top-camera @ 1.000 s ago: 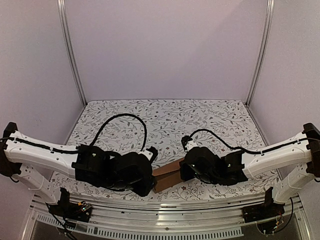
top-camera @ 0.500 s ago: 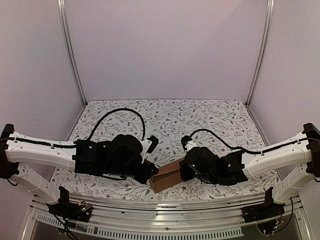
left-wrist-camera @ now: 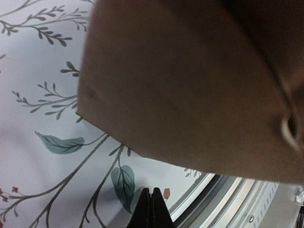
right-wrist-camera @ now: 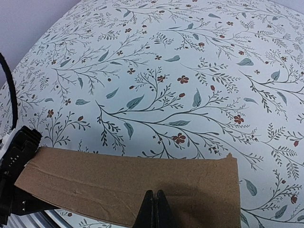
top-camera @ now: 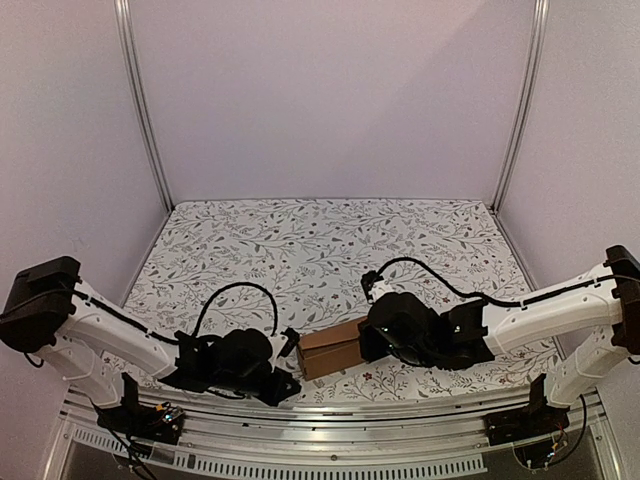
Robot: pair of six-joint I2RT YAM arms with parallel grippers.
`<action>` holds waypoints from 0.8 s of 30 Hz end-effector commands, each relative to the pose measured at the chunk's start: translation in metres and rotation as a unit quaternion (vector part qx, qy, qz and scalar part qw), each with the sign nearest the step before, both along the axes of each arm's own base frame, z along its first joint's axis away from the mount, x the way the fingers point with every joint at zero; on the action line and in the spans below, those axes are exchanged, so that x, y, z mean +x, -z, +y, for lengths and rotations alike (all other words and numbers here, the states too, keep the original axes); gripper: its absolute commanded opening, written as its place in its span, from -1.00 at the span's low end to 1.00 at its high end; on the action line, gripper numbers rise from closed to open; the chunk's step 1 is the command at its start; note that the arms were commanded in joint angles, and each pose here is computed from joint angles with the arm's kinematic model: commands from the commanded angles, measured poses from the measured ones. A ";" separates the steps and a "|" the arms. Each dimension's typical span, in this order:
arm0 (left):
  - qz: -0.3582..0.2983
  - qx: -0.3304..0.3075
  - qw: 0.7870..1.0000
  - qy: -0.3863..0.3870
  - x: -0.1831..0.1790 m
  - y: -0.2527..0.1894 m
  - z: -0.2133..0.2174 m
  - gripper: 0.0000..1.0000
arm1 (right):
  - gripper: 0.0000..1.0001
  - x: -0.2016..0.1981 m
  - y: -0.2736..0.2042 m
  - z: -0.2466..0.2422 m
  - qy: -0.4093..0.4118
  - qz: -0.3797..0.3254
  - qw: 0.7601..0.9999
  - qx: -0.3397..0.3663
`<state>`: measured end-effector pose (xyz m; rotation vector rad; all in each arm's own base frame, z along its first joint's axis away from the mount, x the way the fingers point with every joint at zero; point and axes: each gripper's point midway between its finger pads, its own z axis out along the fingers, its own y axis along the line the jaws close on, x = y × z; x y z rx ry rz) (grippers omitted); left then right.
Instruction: Fold the paper box
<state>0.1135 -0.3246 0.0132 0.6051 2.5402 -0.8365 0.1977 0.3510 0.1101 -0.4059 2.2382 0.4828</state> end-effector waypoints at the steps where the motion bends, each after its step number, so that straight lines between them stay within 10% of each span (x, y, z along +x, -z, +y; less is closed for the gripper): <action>1: 0.012 -0.075 0.997 0.017 -0.004 -0.024 -0.022 -1.00 | -1.00 -0.011 0.029 -0.010 -0.018 0.033 0.998 -0.058; 24: -0.139 -0.119 0.983 0.003 0.044 -0.149 -0.011 -1.00 | -1.00 -0.011 0.026 -0.010 -0.019 0.027 0.998 -0.060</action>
